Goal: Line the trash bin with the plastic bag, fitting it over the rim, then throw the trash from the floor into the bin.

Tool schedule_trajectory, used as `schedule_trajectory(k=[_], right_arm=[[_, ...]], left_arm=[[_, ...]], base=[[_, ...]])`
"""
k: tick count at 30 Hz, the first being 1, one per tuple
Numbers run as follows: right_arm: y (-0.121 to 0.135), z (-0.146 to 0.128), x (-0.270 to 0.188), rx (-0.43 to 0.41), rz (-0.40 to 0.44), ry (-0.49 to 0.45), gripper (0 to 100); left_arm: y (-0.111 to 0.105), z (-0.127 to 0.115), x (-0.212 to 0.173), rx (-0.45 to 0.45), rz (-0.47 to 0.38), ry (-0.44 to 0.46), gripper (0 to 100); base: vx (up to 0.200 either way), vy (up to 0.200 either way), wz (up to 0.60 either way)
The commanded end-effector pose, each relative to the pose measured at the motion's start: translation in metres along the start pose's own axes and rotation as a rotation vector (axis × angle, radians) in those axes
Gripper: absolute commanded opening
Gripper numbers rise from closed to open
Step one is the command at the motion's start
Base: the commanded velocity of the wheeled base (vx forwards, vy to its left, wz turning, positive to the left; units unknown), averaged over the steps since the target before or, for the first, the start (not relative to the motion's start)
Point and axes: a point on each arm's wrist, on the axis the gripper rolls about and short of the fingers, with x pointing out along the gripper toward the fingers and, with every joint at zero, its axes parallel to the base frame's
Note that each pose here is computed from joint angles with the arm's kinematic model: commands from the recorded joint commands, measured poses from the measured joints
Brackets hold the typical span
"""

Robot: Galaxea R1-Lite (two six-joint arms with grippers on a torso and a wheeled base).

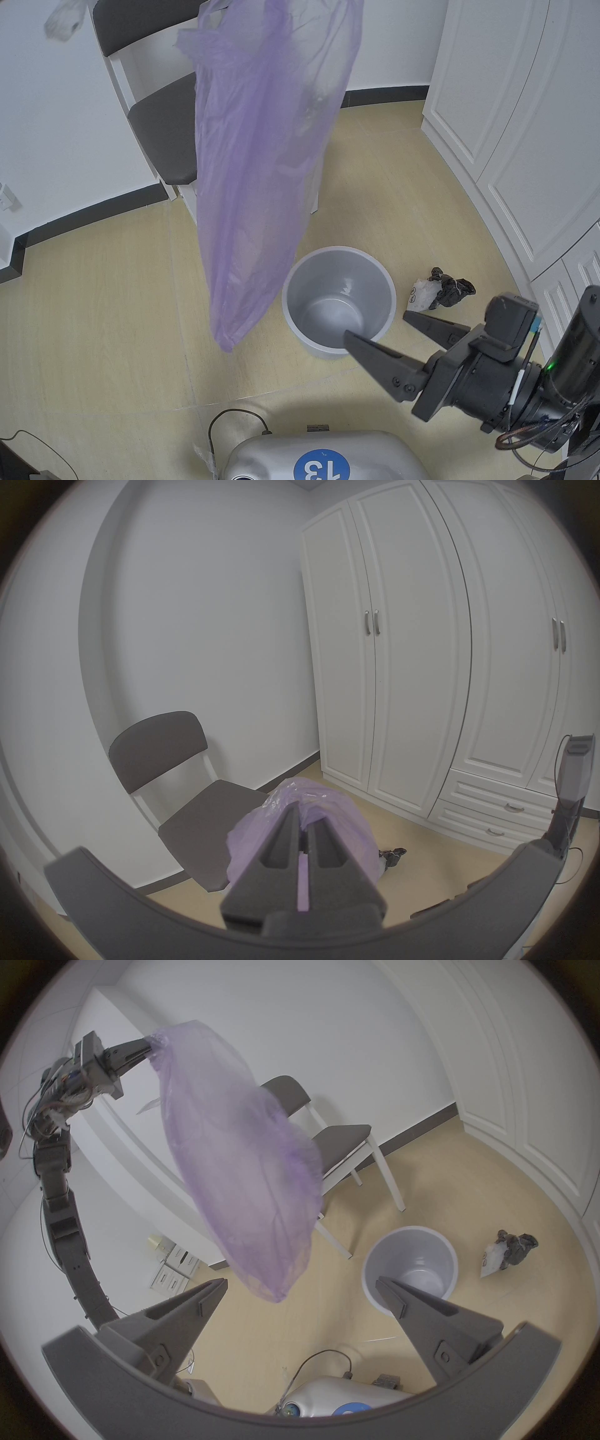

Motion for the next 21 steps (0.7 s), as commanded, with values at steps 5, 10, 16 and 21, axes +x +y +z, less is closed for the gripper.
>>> schedule_trajectory(k=[5, 10, 16, 21], right_arm=[[0.015, -0.032, 0.044, -0.046, -0.03, 0.089, 100], [0.017, -0.046, 0.065, -0.062, -0.052, 0.118, 100], [0.015, -0.057, 0.083, -0.072, -0.086, 0.132, 100], [0.001, -0.052, 0.1, -0.063, -0.145, 0.106, 100]], left_arm=[[0.007, 0.002, -0.004, -0.01, 0.015, -0.005, 0], [0.008, 0.003, -0.006, -0.011, 0.013, -0.008, 0], [0.009, 0.004, -0.008, -0.003, 0.012, -0.013, 0], [0.012, 0.005, -0.01, -0.009, 0.015, -0.018, 0]], base=[[0.0, 0.0, 0.0], [0.0, 0.0, 0.0], [0.0, 0.0, 0.0], [0.0, 0.0, 0.0]])
